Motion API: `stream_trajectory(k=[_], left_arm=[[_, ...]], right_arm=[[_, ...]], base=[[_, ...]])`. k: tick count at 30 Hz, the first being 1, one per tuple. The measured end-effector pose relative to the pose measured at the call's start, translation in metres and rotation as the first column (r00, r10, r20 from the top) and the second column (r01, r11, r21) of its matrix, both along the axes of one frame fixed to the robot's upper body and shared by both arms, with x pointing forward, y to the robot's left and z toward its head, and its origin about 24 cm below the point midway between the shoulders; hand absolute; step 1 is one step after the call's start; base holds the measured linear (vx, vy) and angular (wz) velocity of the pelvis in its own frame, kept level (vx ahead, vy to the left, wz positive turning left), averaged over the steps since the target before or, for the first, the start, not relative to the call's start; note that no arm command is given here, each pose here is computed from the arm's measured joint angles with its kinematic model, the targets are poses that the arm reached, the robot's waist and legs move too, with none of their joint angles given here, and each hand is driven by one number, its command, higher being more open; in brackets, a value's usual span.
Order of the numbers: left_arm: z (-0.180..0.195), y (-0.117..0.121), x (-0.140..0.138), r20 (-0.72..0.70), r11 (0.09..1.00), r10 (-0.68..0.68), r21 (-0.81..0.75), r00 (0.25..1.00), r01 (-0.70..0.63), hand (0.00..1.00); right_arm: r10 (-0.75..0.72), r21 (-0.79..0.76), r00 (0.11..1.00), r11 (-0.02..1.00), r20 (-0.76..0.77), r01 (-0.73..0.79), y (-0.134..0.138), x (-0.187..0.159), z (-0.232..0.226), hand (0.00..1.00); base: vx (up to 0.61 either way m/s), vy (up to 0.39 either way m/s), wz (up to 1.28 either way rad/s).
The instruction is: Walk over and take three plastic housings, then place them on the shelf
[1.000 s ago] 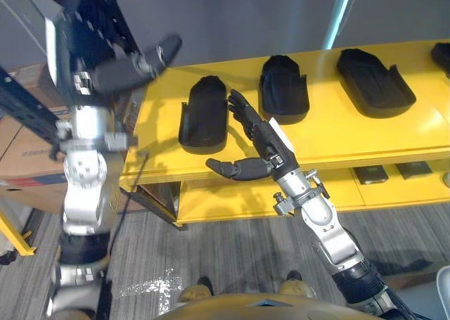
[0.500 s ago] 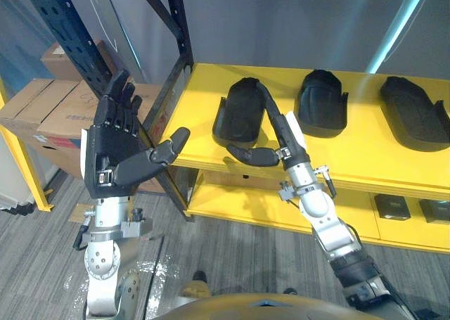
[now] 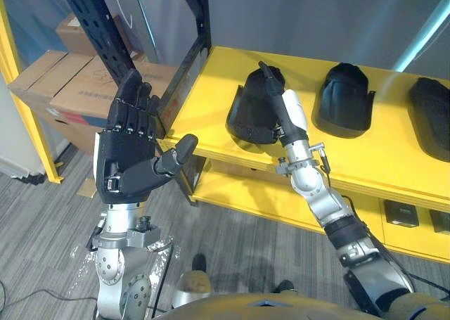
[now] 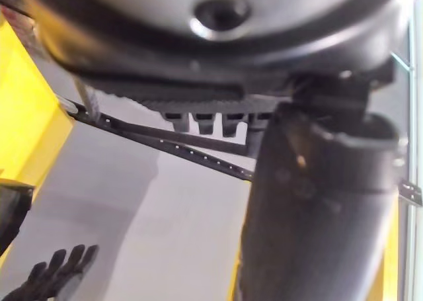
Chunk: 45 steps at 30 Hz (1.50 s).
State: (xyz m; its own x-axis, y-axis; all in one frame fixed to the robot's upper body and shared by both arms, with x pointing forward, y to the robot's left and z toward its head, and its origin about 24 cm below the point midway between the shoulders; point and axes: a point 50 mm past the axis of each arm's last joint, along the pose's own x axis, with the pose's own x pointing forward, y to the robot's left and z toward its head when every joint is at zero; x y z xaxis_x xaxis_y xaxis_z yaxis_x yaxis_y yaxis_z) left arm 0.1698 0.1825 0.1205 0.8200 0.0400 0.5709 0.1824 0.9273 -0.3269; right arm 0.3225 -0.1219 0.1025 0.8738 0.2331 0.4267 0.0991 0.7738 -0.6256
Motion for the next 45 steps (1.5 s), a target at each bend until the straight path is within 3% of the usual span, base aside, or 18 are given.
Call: stream_trajectory(k=[17,26,37,45], left_arm=[[-0.003,-0.005,0.0,-0.021,0.999,-0.02,-0.05,1.0,0.019,1.0],[-0.005,-0.005,0.0,-0.033,0.998,-0.015,-0.056,0.999,0.013,1.0],[-0.016,-0.004,0.004,-0.102,0.998,-0.006,-0.06,0.995,0.0,1.0],[-0.018,-0.007,0.005,-0.125,0.997,-0.005,-0.074,0.992,-0.005,1.0]], right_arm=[[0.13,0.061,0.983,0.988,0.132,-0.139,0.006,-0.013,0.025,1.0],[0.176,-0.015,0.983,0.984,0.055,-0.175,0.002,-0.017,0.016,1.0],[0.136,-0.133,0.99,0.982,-0.021,-0.138,-0.011,-0.013,0.005,1.0],[-0.009,-0.173,0.999,0.985,-0.033,0.003,-0.024,-0.003,-0.007,1.0]], base=[[-0.01,-0.008,-0.01],[-0.03,-0.02,-0.01],[-0.01,-0.004,0.0],[-0.02,-0.01,0.0]])
